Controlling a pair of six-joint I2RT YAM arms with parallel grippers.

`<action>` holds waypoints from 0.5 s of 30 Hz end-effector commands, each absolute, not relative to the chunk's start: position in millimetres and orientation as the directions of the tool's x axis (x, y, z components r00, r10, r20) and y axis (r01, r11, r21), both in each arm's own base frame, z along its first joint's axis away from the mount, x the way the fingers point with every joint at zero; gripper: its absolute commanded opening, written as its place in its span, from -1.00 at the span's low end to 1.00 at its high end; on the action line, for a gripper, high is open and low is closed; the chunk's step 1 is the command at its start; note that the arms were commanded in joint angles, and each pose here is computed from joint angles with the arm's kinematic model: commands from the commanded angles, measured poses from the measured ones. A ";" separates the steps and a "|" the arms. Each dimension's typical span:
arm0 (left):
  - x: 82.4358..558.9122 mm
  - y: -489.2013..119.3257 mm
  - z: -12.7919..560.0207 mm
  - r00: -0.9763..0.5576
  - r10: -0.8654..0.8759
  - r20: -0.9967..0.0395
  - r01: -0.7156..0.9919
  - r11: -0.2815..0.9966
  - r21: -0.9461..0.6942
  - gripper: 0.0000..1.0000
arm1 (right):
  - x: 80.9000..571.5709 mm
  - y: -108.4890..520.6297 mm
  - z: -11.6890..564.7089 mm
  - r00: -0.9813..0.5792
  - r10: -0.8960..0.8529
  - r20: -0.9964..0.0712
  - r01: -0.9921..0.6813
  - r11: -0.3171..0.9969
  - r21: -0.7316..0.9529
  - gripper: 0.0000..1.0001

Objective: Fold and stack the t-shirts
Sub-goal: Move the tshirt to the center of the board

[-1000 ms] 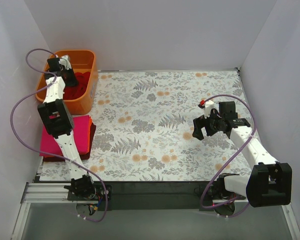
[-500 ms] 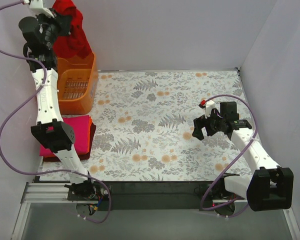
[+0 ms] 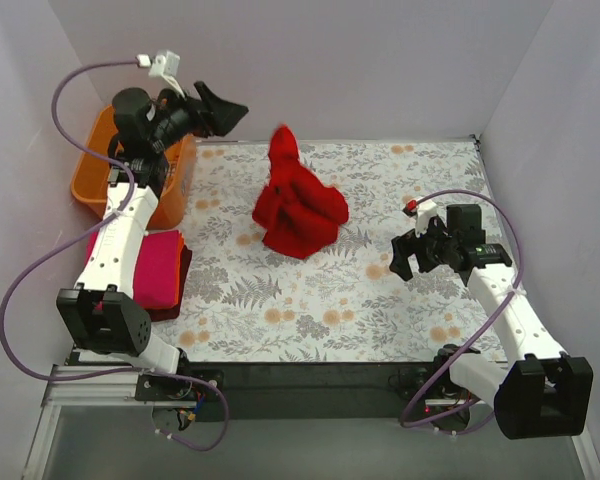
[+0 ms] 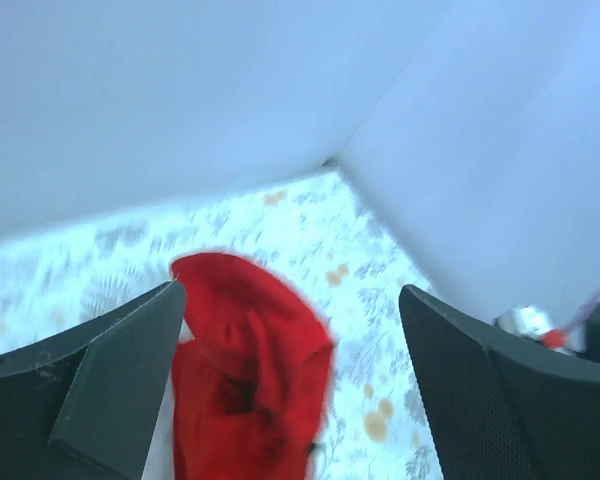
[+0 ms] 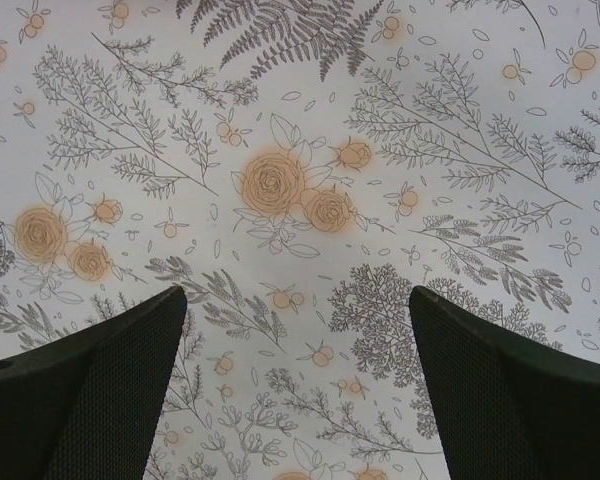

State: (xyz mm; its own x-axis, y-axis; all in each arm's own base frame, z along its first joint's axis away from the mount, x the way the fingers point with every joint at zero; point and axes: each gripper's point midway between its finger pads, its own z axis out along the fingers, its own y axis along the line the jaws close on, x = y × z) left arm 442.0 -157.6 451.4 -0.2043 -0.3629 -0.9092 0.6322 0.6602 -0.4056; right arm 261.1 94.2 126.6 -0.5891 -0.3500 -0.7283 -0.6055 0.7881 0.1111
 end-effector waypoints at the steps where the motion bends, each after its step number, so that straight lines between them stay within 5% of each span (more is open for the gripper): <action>1: 412.3 -150.9 350.1 -0.465 -0.310 -0.829 0.497 0.683 -0.535 0.75 | 259.9 86.8 149.9 -0.539 -0.398 -0.743 -0.629 0.776 0.040 0.97; 6: 379.2 -149.4 279.3 -0.537 -0.156 -0.829 0.527 0.705 -0.474 0.78 | 254.7 89.4 146.0 -0.528 -0.444 -0.724 -0.676 0.736 0.042 0.97; 10: 364.2 -150.7 214.5 -0.693 -0.059 -0.719 0.477 0.711 -0.518 0.75 | 266.7 102.3 146.7 -0.536 -0.433 -0.725 -0.706 0.701 0.104 0.97; 15: 358.8 -152.2 149.7 -0.815 0.010 -0.579 0.396 0.739 -0.545 0.49 | 302.8 126.5 145.6 -0.489 -0.466 -0.738 -0.746 0.661 0.077 0.97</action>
